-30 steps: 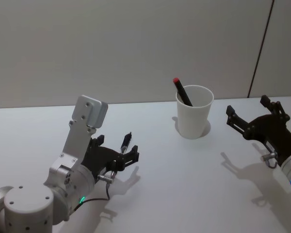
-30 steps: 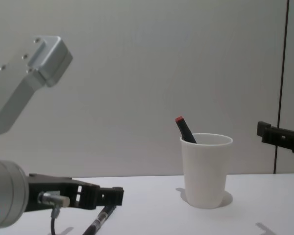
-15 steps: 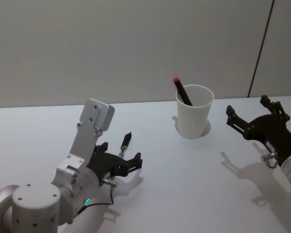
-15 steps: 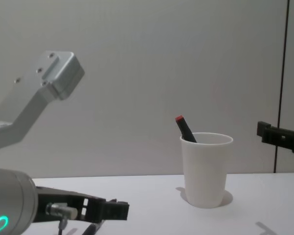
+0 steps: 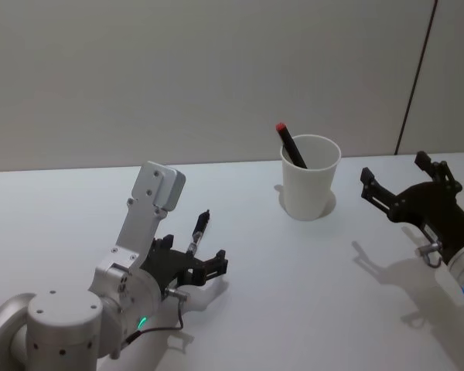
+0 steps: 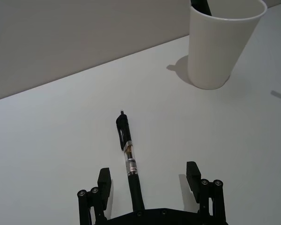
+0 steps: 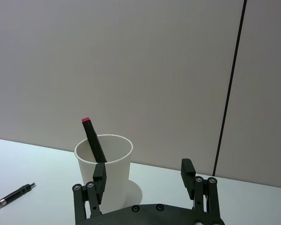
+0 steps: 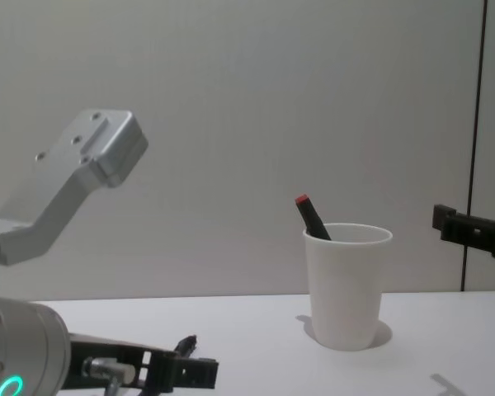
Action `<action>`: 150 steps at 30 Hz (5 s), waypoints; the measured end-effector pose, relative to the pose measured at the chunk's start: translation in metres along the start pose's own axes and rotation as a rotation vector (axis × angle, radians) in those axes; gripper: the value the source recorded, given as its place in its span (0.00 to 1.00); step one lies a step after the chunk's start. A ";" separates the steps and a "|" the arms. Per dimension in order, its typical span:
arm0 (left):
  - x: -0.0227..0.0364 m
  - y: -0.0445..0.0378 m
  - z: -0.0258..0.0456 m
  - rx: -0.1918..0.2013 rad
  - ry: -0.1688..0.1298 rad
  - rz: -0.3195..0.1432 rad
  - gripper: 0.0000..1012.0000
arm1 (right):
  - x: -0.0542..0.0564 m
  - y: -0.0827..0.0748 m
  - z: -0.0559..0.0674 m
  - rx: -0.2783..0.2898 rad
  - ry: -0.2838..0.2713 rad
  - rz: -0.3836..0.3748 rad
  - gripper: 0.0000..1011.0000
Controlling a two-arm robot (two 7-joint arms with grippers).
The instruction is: Place the pen into the pen holder.
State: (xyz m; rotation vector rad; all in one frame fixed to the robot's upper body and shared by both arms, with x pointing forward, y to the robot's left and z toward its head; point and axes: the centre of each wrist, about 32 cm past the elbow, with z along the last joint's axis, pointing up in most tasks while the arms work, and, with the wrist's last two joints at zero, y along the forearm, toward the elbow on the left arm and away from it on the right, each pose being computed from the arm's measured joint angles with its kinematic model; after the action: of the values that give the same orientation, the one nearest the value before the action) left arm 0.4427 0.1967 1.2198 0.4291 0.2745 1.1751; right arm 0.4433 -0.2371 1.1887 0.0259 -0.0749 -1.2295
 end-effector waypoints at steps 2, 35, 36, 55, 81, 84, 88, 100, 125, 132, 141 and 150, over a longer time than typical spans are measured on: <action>0.0003 -0.0011 -0.0007 0.006 0.008 0.004 0.99 | 0.000 0.000 0.000 0.000 0.000 0.000 0.99; 0.0053 -0.0101 -0.0049 0.050 0.054 0.012 0.99 | 0.000 0.000 0.000 0.000 0.000 0.000 0.99; 0.0053 -0.0102 -0.0049 0.052 0.053 0.012 0.99 | 0.000 0.000 0.000 0.000 0.000 0.000 0.99; 0.0023 -0.0115 -0.0060 0.071 0.065 0.033 0.99 | 0.000 0.000 0.000 0.000 0.000 0.000 0.99; 0.0022 -0.0117 -0.0067 0.077 0.073 0.053 0.68 | 0.000 0.000 0.000 0.000 0.000 0.000 0.99; 0.0021 -0.0118 -0.0067 0.078 0.074 0.052 0.65 | 0.000 0.000 0.000 0.000 0.000 0.000 0.99; 0.0020 -0.0118 -0.0068 0.078 0.075 0.052 0.61 | 0.000 0.000 0.000 0.000 0.000 0.000 0.99; 0.0020 -0.0120 -0.0068 0.077 0.071 0.043 0.54 | 0.000 0.000 0.000 0.000 0.000 0.000 0.99; 0.0027 -0.0132 -0.0046 0.062 0.051 0.009 0.12 | 0.000 0.000 0.000 0.000 0.000 0.000 0.99; 0.0030 -0.0131 -0.0044 0.059 0.050 0.007 0.12 | 0.000 0.000 0.000 0.000 0.000 0.000 0.99; 0.0051 -0.0121 -0.0065 0.005 0.060 0.007 0.12 | 0.000 0.000 0.000 0.000 0.000 0.000 0.99; 0.0101 -0.0078 -0.0091 -0.113 0.084 0.002 0.12 | 0.000 0.000 0.000 0.000 0.000 0.000 0.99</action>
State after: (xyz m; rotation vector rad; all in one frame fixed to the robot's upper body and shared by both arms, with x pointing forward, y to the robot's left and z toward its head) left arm 0.4490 0.2053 1.2083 0.2810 0.2789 1.2060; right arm 0.4433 -0.2371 1.1887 0.0260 -0.0748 -1.2295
